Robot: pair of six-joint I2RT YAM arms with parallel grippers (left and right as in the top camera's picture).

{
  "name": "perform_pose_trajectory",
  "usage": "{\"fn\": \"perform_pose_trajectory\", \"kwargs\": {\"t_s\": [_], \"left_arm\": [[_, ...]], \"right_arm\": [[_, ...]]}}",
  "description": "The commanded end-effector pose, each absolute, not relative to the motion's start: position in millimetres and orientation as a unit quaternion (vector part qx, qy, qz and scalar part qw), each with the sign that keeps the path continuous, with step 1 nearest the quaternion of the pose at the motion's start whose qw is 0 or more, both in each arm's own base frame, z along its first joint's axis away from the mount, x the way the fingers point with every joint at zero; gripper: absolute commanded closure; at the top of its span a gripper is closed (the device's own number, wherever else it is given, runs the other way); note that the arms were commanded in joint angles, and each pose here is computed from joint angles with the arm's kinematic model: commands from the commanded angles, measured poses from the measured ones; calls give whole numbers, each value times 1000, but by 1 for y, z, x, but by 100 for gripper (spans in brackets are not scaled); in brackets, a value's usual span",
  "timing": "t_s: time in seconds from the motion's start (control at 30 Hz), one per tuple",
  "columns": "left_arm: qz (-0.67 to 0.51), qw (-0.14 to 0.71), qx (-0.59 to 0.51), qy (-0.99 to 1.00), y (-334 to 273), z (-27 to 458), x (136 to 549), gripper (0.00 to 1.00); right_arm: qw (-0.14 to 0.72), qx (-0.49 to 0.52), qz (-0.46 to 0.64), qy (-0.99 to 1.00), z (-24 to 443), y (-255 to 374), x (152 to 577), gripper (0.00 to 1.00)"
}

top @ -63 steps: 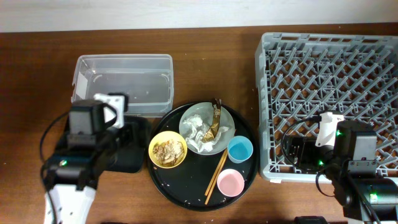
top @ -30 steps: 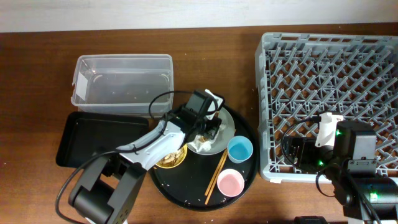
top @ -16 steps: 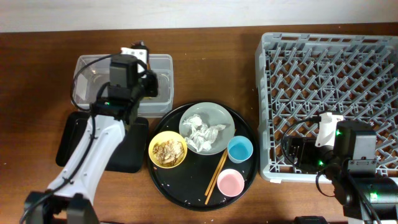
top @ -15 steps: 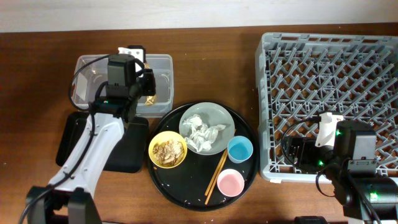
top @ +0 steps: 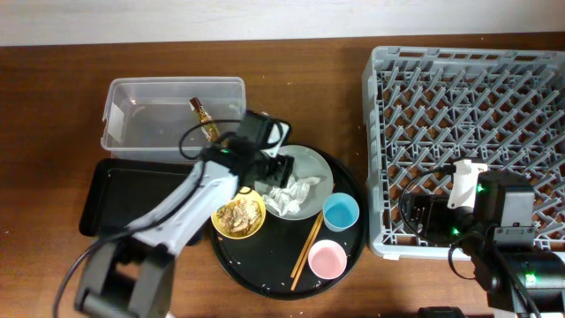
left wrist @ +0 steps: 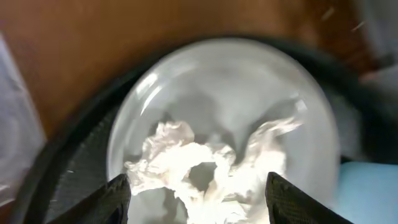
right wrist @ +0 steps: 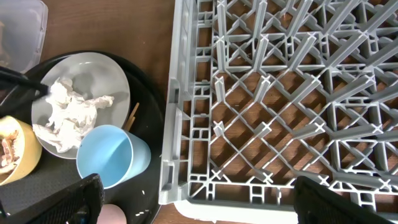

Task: Sort waste into correct bins and load items into the dishwasher rack
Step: 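Grasp the white tissue with the left gripper and drop it in the clear bin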

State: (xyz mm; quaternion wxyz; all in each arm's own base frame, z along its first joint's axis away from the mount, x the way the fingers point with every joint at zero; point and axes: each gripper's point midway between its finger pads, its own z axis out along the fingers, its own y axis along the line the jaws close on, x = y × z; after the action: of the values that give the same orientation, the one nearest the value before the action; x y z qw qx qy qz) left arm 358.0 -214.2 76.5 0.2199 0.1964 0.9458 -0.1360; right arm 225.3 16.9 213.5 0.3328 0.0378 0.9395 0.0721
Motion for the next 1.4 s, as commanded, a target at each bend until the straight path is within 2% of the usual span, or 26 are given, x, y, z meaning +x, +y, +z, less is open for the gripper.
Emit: {"fn": "perform_pose_trajectory", "kwargs": {"t_s": [0.0,0.07,0.13,0.17,0.23,0.3,0.43,0.5,0.57,0.67,0.7,0.73,0.77,0.8,0.87,0.93,1.03,1.13,1.37], "left_arm": [[-80,180,200,960,-206,30,357,31],[-77,171,200,962,-207,18,357,35],[-77,173,200,961,-207,16,359,62],[-78,177,200,961,-208,18,360,84],[-81,187,200,958,-210,28,364,100],[-68,248,188,948,-207,73,385,100],[-75,331,174,924,-202,149,395,100],[-49,377,139,914,-174,184,403,100],[-13,401,95,911,-137,198,416,100],[10,412,37,910,-88,196,439,99],[17,414,19,910,-71,193,448,96],[19,415,12,910,-65,191,451,76],[12,415,3,910,-57,186,458,43],[7,416,1,909,-54,185,460,40],[3,422,1,907,-55,189,462,37],[-71,404,45,911,-92,185,453,37],[-168,336,115,919,-153,170,417,37],[-175,268,167,933,-195,144,379,32],[-154,122,248,948,-254,47,322,31]], "right_arm": [[342,37,77,936,221,19,226,2],[342,37,77,936,221,19,226,2],[342,37,77,936,221,19,226,2],[342,37,77,936,221,19,226,2],[342,37,77,936,221,19,226,2],[342,37,77,936,221,19,226,2],[342,37,77,936,221,19,226,2],[342,37,77,936,221,19,226,2],[342,37,77,936,221,19,226,2],[342,37,77,936,221,19,226,2],[342,37,77,936,221,19,226,2],[342,37,77,936,221,19,226,2],[342,37,77,936,221,19,226,2],[342,37,77,936,221,19,226,2],[340,37,77,937,220,19,226,2],[337,37,77,938,219,19,224,2],[337,37,77,938,219,19,224,2],[337,37,77,938,219,19,224,1],[337,37,77,938,219,19,224,2]]}}
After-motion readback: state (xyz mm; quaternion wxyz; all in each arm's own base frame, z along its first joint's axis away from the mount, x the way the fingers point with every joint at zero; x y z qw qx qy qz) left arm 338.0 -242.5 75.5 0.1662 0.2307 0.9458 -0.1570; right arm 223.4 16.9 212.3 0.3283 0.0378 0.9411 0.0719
